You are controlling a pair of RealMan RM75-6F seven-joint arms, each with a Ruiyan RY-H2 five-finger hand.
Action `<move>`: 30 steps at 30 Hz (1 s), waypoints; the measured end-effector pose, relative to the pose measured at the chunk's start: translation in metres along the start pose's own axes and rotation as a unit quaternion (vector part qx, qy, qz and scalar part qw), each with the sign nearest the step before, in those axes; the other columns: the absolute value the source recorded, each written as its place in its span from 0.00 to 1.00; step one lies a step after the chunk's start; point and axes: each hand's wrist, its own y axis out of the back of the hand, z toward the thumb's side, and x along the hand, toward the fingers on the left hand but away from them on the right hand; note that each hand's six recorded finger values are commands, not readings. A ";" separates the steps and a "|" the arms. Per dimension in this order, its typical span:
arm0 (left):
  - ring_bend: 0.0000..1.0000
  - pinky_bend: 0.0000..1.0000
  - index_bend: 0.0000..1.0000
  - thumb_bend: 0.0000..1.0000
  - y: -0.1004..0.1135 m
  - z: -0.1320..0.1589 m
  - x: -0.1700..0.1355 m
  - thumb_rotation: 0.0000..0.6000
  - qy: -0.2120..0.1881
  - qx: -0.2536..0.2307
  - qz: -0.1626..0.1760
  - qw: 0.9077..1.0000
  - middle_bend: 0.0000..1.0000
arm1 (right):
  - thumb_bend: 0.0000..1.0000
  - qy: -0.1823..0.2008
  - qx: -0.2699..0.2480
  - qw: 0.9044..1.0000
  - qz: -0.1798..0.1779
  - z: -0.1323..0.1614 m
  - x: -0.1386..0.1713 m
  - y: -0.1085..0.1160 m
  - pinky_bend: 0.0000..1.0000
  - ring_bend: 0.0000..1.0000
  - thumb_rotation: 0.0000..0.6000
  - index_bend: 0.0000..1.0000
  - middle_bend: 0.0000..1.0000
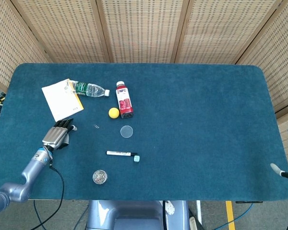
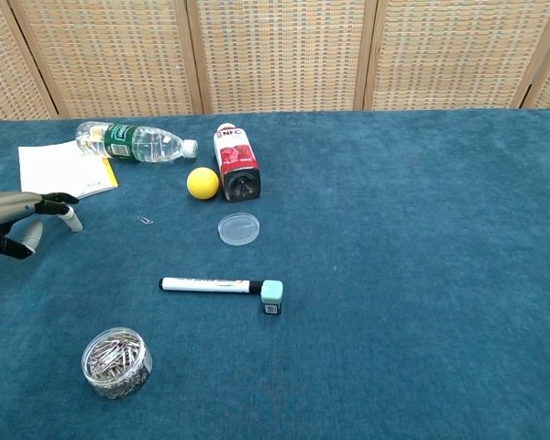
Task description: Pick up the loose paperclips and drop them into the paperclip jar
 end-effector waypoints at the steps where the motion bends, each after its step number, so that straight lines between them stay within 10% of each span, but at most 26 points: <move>1: 0.00 0.00 0.30 0.90 0.001 0.000 -0.002 1.00 -0.002 0.001 0.002 1.000 0.00 | 0.00 0.000 0.000 1.000 0.000 0.000 0.000 0.000 0.00 0.00 1.00 0.04 0.00; 6: 0.00 0.00 0.26 0.88 0.015 0.003 -0.008 1.00 -0.013 0.002 0.038 0.999 0.00 | 0.00 0.001 -0.001 1.000 0.000 0.000 0.000 0.000 0.00 0.00 1.00 0.04 0.00; 15: 0.00 0.00 0.34 0.45 0.031 -0.004 -0.005 1.00 -0.018 0.029 0.067 0.997 0.00 | 0.00 -0.001 0.000 1.000 0.001 -0.001 0.000 0.000 0.00 0.00 1.00 0.04 0.00; 30: 0.00 0.00 0.45 0.41 0.036 -0.021 0.023 1.00 -0.023 0.111 0.075 0.991 0.00 | 0.00 -0.012 0.019 1.000 0.001 -0.001 -0.003 -0.005 0.00 0.00 1.00 0.04 0.00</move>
